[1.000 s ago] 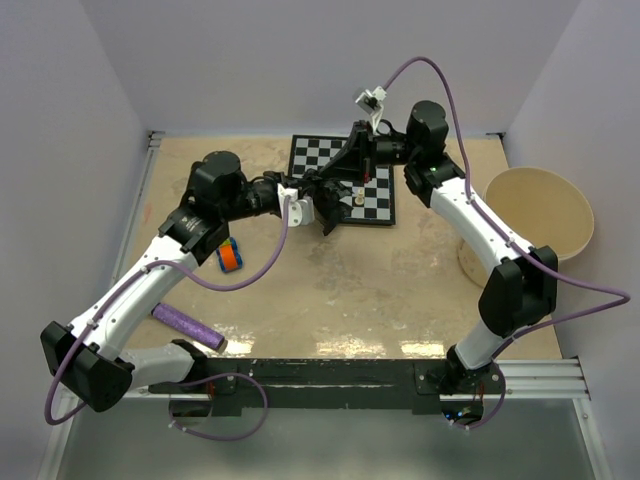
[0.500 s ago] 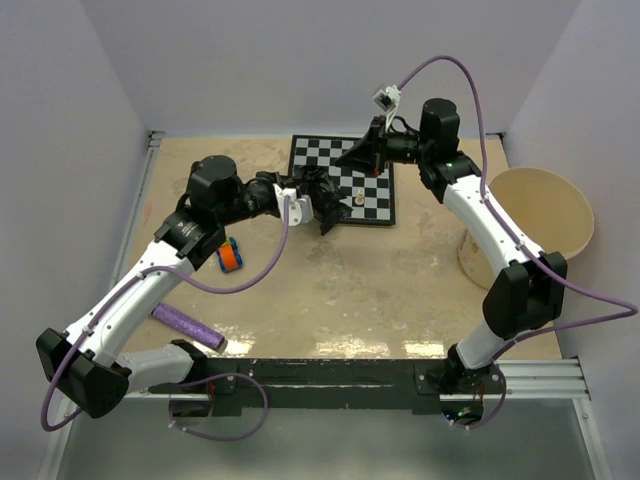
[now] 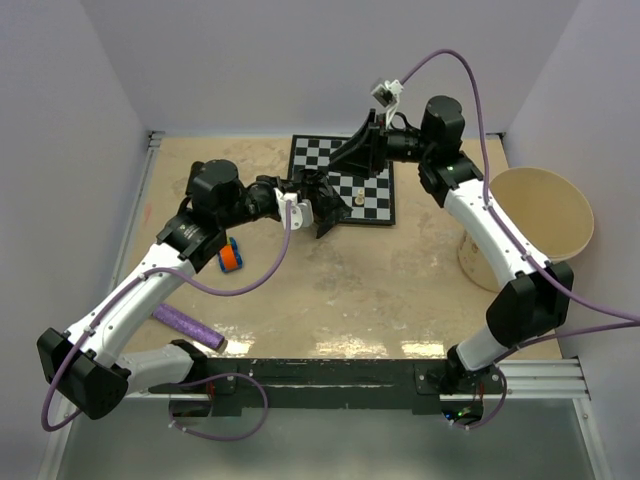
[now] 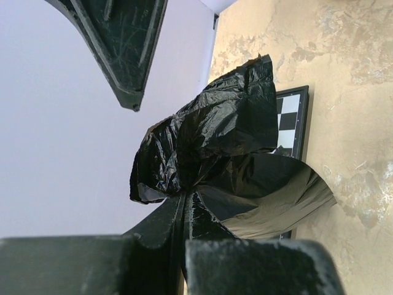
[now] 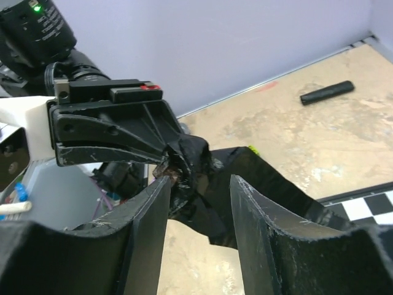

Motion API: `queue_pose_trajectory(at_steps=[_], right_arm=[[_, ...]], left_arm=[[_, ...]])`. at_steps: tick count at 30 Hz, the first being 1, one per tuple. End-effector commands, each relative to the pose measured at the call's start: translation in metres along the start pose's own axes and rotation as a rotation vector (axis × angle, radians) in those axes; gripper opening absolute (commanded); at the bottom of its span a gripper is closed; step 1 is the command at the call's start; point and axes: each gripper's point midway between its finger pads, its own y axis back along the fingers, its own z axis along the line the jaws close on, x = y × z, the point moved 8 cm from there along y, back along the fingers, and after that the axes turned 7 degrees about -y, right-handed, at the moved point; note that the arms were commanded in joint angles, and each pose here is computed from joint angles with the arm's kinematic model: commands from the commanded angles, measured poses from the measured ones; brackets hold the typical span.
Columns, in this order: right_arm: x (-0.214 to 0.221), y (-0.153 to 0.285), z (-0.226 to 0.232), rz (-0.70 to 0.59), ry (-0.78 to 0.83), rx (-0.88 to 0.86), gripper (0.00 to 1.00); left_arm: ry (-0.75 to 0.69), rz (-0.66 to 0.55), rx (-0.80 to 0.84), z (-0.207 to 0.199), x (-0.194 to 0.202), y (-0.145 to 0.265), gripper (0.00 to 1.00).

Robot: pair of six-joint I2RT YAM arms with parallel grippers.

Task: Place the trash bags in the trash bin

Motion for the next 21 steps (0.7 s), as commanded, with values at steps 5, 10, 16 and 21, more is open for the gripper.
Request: queue_pose_trajectory(at_steps=[5, 10, 16, 21], right_arm=[[0.008, -0.012, 0.011, 0.054, 0.006, -0.112, 0.49], [0.017, -0.018, 0.006, 0.07, -0.001, -0.084, 0.44], [0.018, -0.021, 0.003, 0.078, -0.005, -0.1, 0.26], [0.021, -0.022, 0.001, 0.085, -0.02, -0.107, 0.05]], left_arm=[[-0.055, -0.053, -0.069, 0.015, -0.013, 0.005, 0.0], [-0.06, -0.069, -0.081, 0.019, -0.016, 0.006, 0.0], [-0.065, -0.064, -0.088, 0.019, -0.015, 0.004, 0.0], [-0.071, -0.066, -0.107, 0.021, -0.015, 0.004, 0.0]])
